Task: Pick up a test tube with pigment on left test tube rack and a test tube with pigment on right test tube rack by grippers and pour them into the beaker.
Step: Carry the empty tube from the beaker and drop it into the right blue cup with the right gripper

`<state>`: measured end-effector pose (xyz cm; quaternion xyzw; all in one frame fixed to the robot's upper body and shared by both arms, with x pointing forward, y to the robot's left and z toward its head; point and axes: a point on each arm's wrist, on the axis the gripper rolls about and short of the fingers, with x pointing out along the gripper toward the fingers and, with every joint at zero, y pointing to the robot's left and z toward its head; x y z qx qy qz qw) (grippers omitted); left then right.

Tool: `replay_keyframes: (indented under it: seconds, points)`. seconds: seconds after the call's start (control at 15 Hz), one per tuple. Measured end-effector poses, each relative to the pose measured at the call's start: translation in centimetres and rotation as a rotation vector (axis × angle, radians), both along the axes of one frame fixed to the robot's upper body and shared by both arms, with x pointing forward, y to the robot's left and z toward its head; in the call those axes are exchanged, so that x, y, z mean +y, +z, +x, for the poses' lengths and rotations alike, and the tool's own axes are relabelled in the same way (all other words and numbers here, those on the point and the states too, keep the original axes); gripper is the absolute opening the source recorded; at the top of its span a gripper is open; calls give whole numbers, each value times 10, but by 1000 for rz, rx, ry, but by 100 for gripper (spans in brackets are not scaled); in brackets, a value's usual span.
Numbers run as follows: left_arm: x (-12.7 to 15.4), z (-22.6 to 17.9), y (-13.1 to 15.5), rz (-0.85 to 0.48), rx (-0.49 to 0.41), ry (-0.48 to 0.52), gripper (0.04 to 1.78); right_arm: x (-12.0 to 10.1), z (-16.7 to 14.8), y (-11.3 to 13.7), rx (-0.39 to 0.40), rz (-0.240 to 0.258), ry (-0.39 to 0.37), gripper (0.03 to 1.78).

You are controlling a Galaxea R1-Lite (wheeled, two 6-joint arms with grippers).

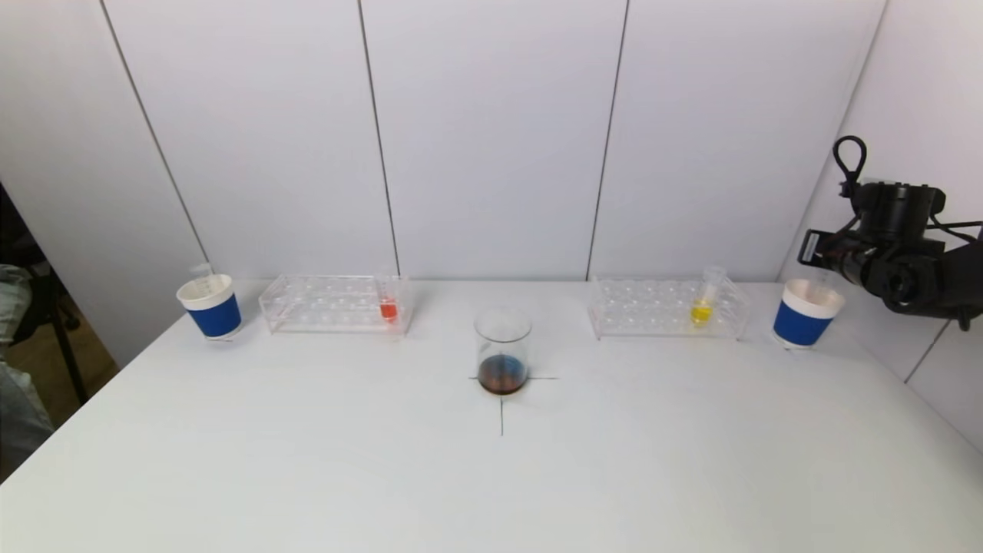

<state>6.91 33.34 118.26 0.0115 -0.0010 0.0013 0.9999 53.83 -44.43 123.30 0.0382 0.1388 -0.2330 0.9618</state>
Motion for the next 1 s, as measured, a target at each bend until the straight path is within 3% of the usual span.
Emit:
replay_keyframes:
  seconds: [0.4, 1.0]
  points:
    - [0, 0, 0, 0, 0, 0, 176, 2, -8, -17, 22, 5, 1, 47]
    - [0, 0, 0, 0, 0, 0, 176, 2, -10, -18, 27, 8, 0, 47]
